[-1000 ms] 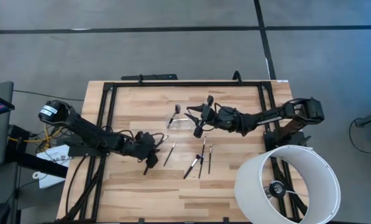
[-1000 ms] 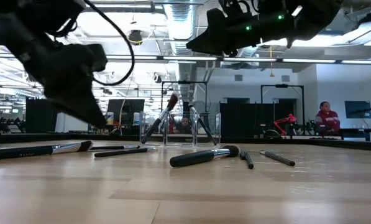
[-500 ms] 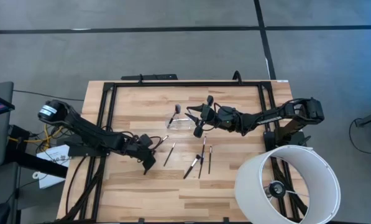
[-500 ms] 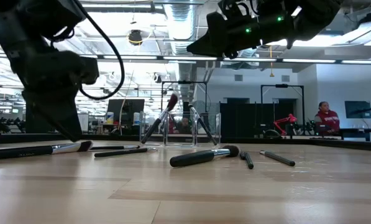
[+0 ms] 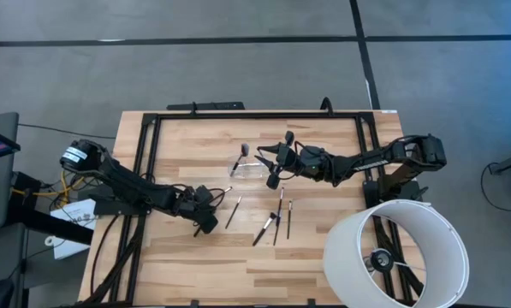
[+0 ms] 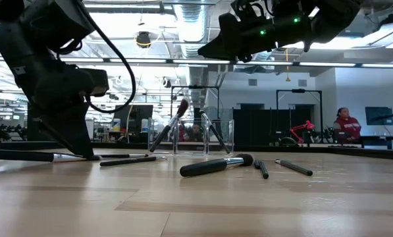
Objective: Put items in baskets/containers
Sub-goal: Put the powder brush into the transparent organizer
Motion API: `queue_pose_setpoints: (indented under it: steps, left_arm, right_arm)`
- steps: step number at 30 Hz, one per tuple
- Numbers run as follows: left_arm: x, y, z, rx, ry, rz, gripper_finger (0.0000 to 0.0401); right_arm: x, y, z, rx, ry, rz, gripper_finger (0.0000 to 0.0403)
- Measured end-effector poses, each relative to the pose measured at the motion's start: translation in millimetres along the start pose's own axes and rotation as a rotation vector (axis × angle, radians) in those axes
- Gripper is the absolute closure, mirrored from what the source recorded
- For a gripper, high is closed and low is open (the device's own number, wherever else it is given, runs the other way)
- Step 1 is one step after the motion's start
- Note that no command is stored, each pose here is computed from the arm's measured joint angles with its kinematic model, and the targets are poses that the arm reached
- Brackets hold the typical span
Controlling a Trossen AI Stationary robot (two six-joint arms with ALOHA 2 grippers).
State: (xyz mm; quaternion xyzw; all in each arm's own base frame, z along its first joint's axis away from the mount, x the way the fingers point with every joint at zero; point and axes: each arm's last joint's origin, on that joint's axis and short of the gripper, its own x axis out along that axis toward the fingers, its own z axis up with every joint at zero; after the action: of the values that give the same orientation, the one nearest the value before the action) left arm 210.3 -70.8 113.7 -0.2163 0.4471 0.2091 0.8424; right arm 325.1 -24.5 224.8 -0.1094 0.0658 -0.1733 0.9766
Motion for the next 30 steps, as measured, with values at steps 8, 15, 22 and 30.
queue_pose_setpoints:
  steps: [8,15,22,30]
  left_arm:
    - [0,-1,0,-0.001,0.0,-0.011,0.0325]
    - [1,-4,3,-0.022,-0.041,-0.045,0.0392]
    - [1,-10,9,-0.051,-0.131,-0.08,0.0396]
    - [-3,-16,29,-0.009,-0.38,-0.072,0.0396]
  right_arm:
    - [0,0,0,0.0,0.0,0.0,0.0274]
    - [0,0,0,0.0,0.001,0.0,0.0274]
    - [0,0,0,0.0,0.001,0.001,0.0274]
    - [0,0,0,0.0,0.0,0.0,0.0274]
